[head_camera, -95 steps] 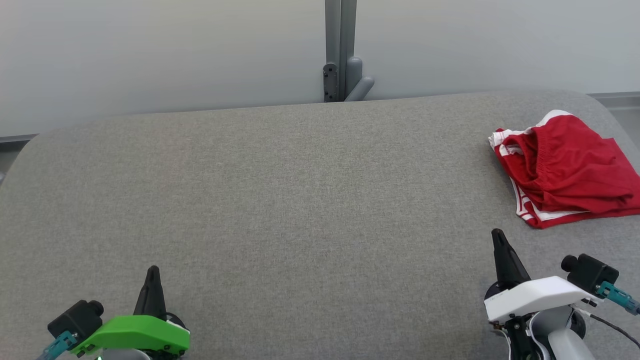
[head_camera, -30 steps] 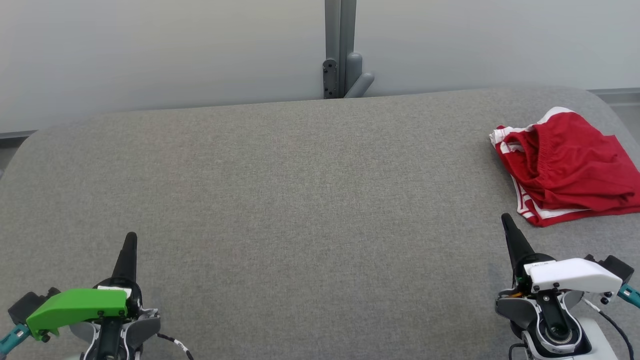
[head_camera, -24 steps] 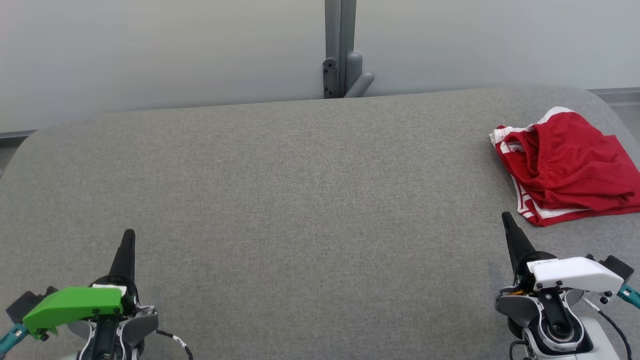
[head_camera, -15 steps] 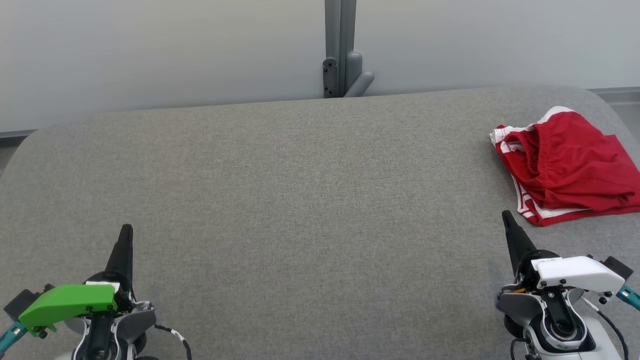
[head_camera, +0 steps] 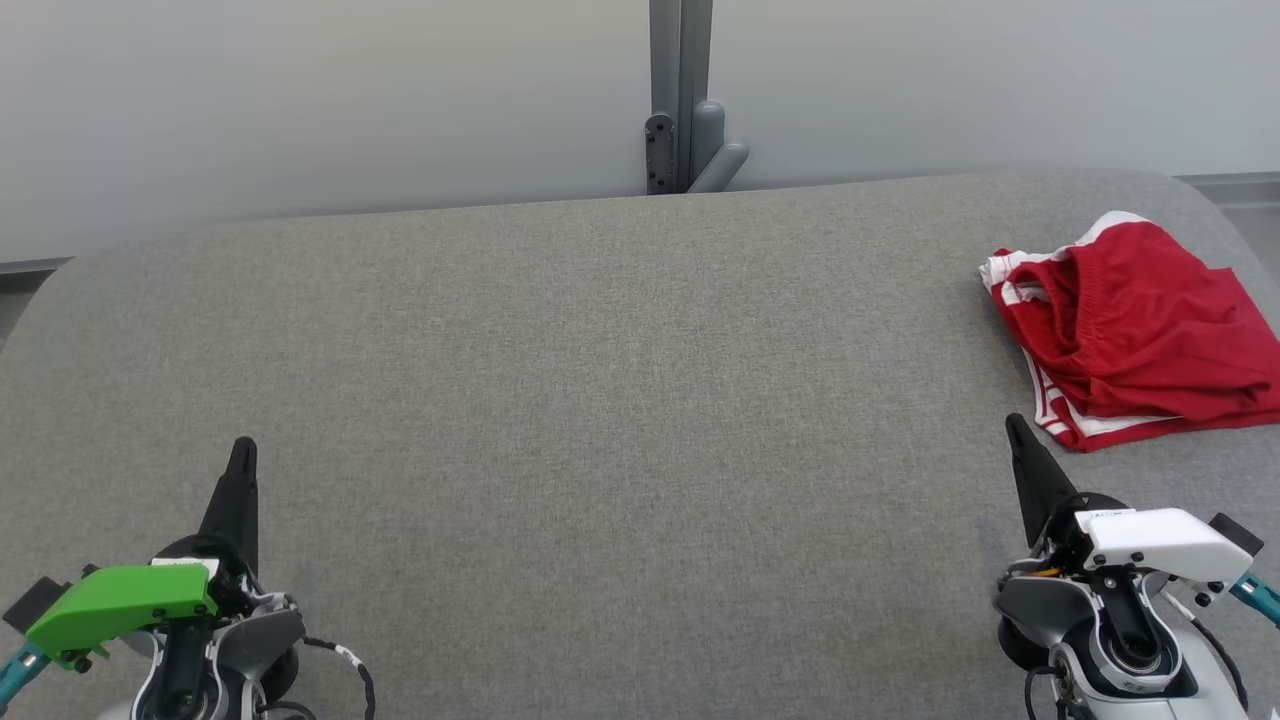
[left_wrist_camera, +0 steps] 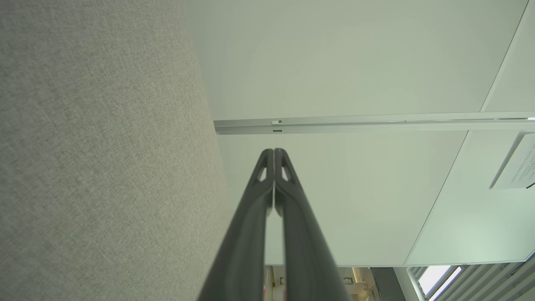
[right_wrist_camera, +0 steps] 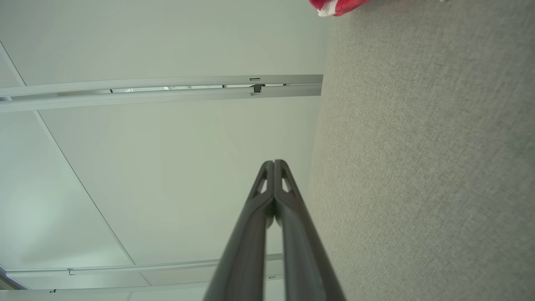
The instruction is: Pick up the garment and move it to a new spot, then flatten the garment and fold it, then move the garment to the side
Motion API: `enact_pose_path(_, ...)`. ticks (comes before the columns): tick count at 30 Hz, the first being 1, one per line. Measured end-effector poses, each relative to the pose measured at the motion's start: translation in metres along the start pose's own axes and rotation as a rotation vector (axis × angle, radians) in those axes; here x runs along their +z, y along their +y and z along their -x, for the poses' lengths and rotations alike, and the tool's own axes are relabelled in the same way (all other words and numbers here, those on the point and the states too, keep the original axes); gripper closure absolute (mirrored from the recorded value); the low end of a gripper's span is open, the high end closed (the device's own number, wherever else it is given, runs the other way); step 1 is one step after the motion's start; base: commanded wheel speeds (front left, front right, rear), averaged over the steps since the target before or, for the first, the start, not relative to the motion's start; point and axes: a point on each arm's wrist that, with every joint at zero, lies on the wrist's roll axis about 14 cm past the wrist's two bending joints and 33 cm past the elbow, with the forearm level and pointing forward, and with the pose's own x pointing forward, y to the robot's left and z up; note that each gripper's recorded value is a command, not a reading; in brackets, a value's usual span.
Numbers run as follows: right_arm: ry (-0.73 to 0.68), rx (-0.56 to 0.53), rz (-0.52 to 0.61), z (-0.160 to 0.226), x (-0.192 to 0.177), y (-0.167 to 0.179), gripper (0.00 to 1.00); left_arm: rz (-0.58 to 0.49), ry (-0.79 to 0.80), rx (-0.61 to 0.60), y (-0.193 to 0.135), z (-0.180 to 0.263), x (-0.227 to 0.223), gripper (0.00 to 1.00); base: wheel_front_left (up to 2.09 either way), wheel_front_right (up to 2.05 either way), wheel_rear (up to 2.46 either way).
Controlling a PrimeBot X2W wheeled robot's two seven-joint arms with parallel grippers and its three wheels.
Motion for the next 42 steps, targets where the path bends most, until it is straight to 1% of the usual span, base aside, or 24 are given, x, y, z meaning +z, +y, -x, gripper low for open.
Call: enact_pose_path(42,0.0,0.0,-0.004,-0.0001,0.0002,0.0001,1.0,0.007,0.001,-0.003,-0.0007,-0.0003,-0.0002,1.0,0.0,0.0,0.0)
